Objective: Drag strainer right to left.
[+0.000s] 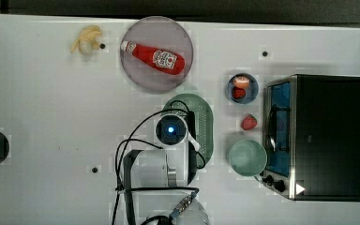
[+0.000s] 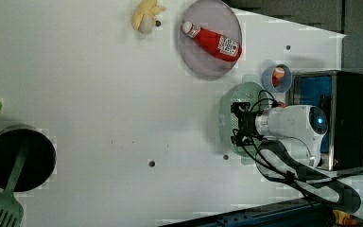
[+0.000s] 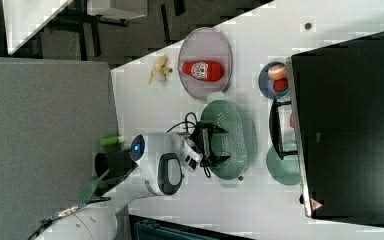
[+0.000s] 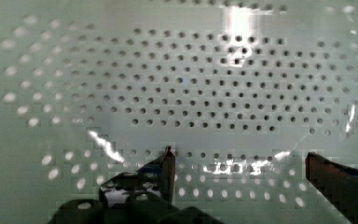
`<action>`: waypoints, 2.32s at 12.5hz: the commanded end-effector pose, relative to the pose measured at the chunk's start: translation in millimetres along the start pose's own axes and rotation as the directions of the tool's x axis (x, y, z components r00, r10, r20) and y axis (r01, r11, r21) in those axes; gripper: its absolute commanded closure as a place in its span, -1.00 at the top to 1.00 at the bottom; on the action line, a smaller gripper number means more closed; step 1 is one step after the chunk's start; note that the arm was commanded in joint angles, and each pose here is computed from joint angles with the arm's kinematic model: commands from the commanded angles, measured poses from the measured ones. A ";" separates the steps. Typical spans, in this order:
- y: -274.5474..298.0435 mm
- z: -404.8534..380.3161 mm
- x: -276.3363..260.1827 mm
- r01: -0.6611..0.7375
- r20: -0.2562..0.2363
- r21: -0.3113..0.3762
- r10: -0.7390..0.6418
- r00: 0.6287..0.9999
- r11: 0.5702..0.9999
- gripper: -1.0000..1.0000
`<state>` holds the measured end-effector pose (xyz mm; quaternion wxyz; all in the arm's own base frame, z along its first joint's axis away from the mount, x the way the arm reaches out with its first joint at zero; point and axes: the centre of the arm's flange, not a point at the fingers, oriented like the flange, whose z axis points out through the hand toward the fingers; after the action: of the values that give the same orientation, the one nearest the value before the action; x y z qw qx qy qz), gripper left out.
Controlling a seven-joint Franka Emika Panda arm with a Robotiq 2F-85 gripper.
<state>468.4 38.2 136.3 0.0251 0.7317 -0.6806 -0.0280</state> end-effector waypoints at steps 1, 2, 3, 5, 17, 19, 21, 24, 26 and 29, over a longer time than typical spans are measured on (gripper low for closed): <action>0.3 -15.7 -47.9 0.023 0.018 0.018 -0.024 1.000 1.000 1.00; -0.8 -17.3 -57.1 0.027 0.026 0.021 -0.027 0.999 0.999 1.00; -0.8 -17.6 -65.6 0.024 0.036 0.016 -0.025 0.999 1.000 1.00; 0.6 -18.2 -82.8 0.021 0.054 0.013 -0.022 0.998 1.000 1.00; -11.5 -21.5 -201.1 -0.060 0.168 -0.031 0.064 0.984 0.998 1.00; -16.5 -22.2 -224.5 -0.091 0.175 -0.028 0.094 0.980 0.996 1.00; -20.7 -21.4 -247.9 -0.096 0.182 -0.025 0.099 0.978 0.995 1.00; -24.1 -15.2 -277.8 -0.061 0.191 -0.021 0.064 0.980 0.998 1.00; -25.1 -11.9 -295.9 -0.043 0.197 -0.018 0.046 0.979 0.999 1.00; -27.0 -15.4 -326.5 -0.072 0.214 -0.024 0.075 0.974 0.997 1.00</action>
<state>477.7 326.2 127.0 -0.0228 0.7001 -0.7059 -0.1047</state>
